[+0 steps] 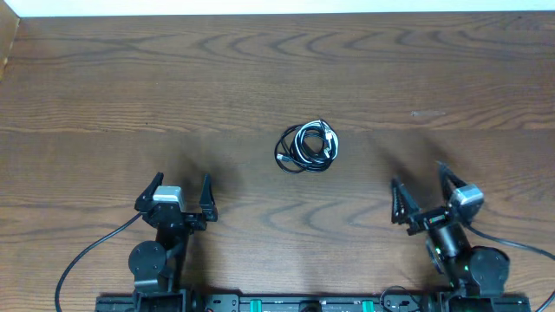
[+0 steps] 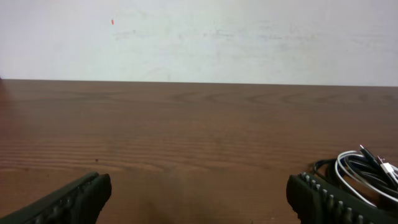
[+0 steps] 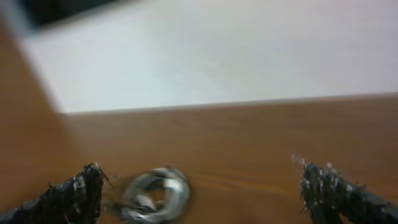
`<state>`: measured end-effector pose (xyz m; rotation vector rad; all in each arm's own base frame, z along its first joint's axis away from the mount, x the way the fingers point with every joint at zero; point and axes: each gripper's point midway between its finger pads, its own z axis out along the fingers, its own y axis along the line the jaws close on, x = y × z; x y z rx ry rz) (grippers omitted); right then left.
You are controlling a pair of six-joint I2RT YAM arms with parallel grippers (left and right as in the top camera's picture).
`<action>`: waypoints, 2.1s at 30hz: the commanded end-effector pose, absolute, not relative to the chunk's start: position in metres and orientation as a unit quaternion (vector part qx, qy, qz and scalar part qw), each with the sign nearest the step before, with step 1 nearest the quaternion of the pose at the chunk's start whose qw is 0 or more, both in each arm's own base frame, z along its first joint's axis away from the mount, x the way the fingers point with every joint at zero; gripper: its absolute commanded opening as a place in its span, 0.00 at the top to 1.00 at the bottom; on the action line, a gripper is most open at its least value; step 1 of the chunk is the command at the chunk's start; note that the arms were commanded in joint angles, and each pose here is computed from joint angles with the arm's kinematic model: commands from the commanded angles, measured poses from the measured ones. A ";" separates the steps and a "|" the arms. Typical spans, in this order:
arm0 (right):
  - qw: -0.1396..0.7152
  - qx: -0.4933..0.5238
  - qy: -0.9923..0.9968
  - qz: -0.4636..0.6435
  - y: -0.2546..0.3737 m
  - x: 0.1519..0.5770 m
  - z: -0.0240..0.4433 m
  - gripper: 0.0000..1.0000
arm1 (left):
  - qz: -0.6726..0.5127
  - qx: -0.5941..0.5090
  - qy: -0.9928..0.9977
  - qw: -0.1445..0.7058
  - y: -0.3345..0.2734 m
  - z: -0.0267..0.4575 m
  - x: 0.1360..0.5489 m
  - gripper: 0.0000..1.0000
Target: Untangle cables
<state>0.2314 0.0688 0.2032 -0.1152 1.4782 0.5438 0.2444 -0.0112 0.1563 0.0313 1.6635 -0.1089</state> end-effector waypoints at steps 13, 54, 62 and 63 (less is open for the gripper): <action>0.737 -0.163 0.644 0.126 0.069 0.202 0.352 0.01 | -0.044 0.015 0.754 0.655 -0.010 0.140 0.244 0.05; 0.107 -0.033 0.985 0.132 0.189 0.324 0.190 0.10 | -0.044 0.015 0.754 0.655 -0.010 0.140 0.244 0.05; 0.007 -0.033 0.986 0.165 0.216 0.323 0.134 0.08 | -0.044 0.015 0.754 0.655 -0.010 0.140 0.244 0.05; 0.001 -0.032 0.986 0.162 0.216 0.324 0.129 0.08 | -0.044 0.015 0.754 0.655 -0.010 0.140 0.244 0.05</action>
